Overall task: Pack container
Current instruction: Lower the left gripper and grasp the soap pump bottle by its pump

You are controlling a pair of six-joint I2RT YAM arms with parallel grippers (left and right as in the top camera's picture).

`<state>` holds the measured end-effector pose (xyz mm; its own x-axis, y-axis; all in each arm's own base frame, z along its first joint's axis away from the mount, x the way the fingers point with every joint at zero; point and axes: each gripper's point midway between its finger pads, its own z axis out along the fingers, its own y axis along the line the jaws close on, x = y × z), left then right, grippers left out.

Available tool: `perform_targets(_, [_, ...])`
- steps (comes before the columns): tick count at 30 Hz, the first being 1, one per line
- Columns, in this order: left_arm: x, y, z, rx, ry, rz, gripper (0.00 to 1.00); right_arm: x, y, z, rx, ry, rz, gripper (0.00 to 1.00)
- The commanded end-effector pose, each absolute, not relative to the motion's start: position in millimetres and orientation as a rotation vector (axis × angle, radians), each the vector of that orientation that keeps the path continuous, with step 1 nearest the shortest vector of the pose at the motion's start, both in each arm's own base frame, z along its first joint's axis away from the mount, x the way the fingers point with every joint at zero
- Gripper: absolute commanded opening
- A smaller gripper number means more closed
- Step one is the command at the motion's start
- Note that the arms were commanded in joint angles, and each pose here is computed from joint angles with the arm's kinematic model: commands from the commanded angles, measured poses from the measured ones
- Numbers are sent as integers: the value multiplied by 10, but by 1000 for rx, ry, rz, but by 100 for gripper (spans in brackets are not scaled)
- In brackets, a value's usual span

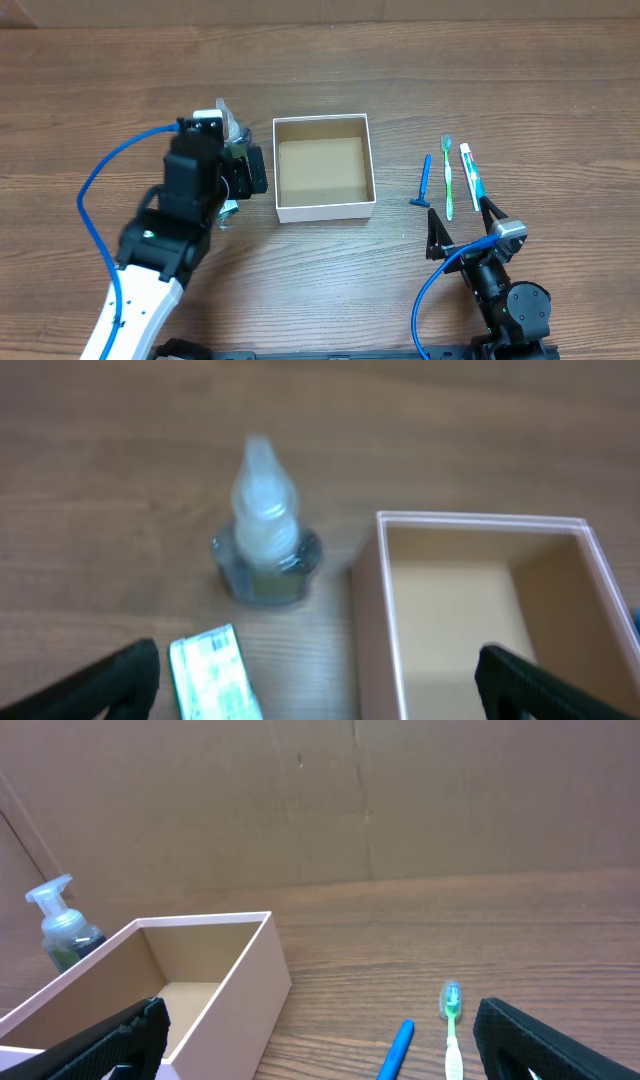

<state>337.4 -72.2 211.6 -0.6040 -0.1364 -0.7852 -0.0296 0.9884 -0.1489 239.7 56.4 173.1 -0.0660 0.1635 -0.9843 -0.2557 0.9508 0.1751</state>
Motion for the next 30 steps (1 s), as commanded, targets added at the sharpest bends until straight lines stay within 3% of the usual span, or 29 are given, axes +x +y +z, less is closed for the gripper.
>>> perform_targets(1, [3437, -497, 1805, -240, 2157, -33, 100, 2403, 540, 1719, -68, 1594, 331, 100])
perform_targets(18, [4054, -664, 1280, 6, 2052, 88, 100, 2403, 540, 1719, -68, 1594, 331, 100])
perform_targets(30, [4185, -453, 1315, 8, 2019, 86, 75, 2403, 540, 1719, -68, 1594, 331, 100])
